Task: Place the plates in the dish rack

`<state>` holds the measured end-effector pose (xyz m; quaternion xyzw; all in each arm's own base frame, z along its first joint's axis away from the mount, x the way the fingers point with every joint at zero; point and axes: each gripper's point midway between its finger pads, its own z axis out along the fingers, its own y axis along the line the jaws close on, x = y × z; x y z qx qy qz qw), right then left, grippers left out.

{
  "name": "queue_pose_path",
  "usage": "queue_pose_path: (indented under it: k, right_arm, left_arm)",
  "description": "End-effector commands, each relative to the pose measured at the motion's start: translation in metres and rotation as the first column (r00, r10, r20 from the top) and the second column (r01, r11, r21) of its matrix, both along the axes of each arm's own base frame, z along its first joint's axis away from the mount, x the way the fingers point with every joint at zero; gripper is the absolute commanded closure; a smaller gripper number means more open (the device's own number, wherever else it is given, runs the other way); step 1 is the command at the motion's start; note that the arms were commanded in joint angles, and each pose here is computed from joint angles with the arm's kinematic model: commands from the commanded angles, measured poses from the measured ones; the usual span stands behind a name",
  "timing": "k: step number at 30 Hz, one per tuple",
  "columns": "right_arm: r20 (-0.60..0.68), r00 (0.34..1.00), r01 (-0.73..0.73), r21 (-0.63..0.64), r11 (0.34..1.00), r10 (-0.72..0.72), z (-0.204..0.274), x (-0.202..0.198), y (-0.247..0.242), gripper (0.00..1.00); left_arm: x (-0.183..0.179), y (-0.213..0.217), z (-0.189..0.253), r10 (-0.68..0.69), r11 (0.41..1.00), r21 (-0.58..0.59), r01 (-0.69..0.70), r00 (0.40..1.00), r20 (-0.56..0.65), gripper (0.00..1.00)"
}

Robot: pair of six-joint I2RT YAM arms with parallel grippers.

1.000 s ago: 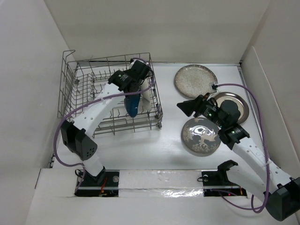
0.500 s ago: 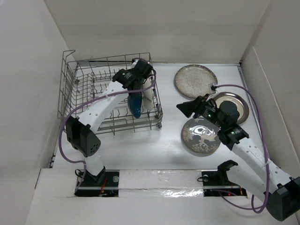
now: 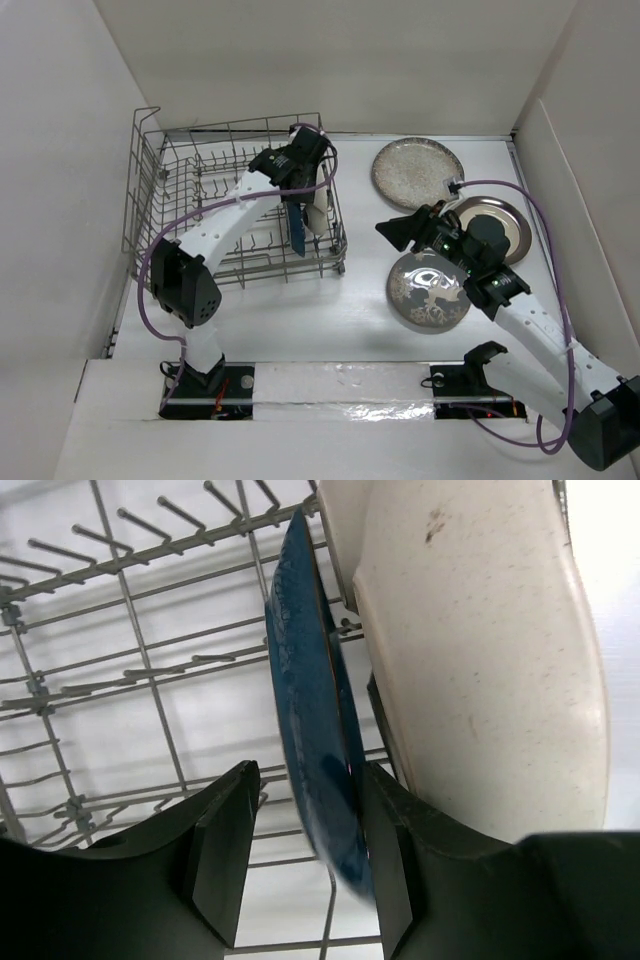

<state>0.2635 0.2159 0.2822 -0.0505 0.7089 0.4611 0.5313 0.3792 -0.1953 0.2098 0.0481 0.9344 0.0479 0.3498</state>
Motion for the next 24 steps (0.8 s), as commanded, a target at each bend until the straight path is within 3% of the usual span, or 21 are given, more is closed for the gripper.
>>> queue_pose_path:
  k: [1, 5, 9, 12, 13, 17, 22, 24]
  right_arm:
    - [0.037, 0.999, -0.001, -0.006, 1.000, 0.001, 0.004, 0.001, 0.002, 0.34]
    - [0.025, 1.000, -0.006, -0.012, 1.000, 0.006, 0.000, 0.003, 0.004, 0.34]
    - [0.016, 1.000, 0.012, -0.020, 1.000, -0.012, -0.003, 0.005, 0.001, 0.35]
    - [-0.005, 0.998, 0.057, -0.020, 0.998, -0.057, -0.009, 0.008, -0.005, 0.50]
    - [-0.012, 0.997, 0.073, -0.022, 0.997, -0.074, -0.012, 0.009, -0.007, 0.67]
    - [-0.090, 0.974, 0.201, -0.062, 0.978, -0.206, -0.036, 0.025, -0.032, 0.97]
    - [-0.171, 0.905, 0.373, -0.115, 0.921, -0.389, -0.068, 0.049, -0.075, 1.00]
    - [-0.203, 0.850, 0.458, -0.172, 0.872, -0.486, -0.083, 0.060, -0.104, 1.00]
  left_arm:
    - [0.003, -0.005, 0.014, -0.013, 0.997, -0.079, 0.016, 0.999, 0.040, 0.58]
    - [0.008, -0.009, 0.019, -0.019, 0.994, -0.102, 0.026, 0.997, 0.070, 0.61]
    - [0.009, 0.000, 0.053, 0.013, 0.989, -0.147, 0.012, 0.986, 0.168, 0.64]
    - [0.004, 0.008, 0.093, 0.047, 0.980, -0.200, 0.009, 0.960, 0.275, 0.63]
    - [0.003, 0.011, 0.101, 0.056, 0.977, -0.212, 0.010, 0.953, 0.298, 0.62]
    - [-0.012, 0.027, 0.139, 0.107, 0.960, -0.281, 0.016, 0.903, 0.416, 0.61]
    - [-0.055, 0.037, 0.188, 0.097, 0.898, -0.405, 0.174, 0.817, 0.568, 0.66]
    - [-0.075, 0.034, 0.192, 0.053, 0.865, -0.427, 0.265, 0.797, 0.601, 0.88]
